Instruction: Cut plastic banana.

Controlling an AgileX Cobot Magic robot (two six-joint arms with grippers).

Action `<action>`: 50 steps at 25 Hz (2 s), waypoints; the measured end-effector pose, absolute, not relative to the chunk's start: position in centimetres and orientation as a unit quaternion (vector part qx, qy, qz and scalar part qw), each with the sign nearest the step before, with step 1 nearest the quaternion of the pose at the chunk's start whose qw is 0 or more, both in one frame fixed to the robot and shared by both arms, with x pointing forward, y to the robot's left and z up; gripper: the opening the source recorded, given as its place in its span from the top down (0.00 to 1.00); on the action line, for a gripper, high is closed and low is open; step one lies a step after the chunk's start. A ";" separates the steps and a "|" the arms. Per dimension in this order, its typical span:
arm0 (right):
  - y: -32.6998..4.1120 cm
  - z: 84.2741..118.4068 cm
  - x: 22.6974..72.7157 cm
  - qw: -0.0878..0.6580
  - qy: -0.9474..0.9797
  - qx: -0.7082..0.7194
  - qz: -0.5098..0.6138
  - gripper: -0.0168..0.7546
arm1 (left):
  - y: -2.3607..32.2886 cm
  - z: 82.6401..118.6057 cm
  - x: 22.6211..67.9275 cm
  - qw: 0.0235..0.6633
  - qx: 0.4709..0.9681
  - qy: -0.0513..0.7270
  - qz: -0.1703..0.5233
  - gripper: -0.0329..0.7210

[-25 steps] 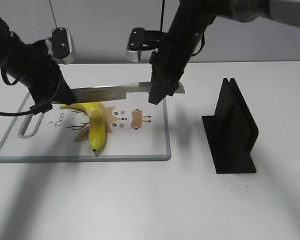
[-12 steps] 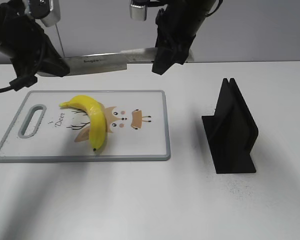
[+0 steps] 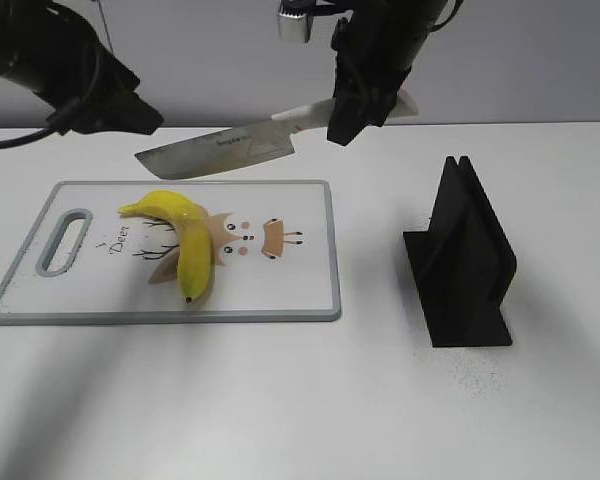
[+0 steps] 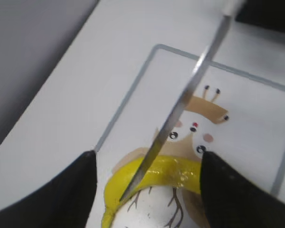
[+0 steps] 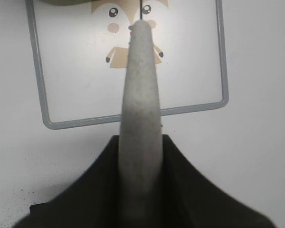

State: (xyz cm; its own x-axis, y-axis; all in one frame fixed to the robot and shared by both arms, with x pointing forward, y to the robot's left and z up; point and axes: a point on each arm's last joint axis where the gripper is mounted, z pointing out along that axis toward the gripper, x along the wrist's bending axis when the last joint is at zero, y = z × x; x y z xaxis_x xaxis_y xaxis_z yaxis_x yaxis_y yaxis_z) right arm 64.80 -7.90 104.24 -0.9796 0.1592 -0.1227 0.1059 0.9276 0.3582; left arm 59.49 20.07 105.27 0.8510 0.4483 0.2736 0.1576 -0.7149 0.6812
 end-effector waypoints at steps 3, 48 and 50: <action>-8.0 104.2 64.8 0.073 0.978 0.079 0.179 0.77 | 20.3 106.6 59.8 0.356 0.876 0.242 0.219 0.06; -18.9 110.2 43.7 0.061 0.774 0.565 0.278 0.77 | 28.6 112.8 32.3 0.272 0.745 0.574 0.205 0.18; -19.4 109.7 42.7 0.061 0.770 0.569 0.281 0.77 | 28.6 112.2 30.3 0.285 0.740 0.568 0.222 0.18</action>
State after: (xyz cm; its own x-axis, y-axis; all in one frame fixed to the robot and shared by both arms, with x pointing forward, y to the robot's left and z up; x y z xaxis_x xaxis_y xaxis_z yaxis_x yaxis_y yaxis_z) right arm 42.70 -19.37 109.72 -0.3447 0.9114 0.2249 0.8424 0.1946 0.5024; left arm 30.29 28.59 112.15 0.2568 0.9664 0.0040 0.7133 -0.1924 0.6740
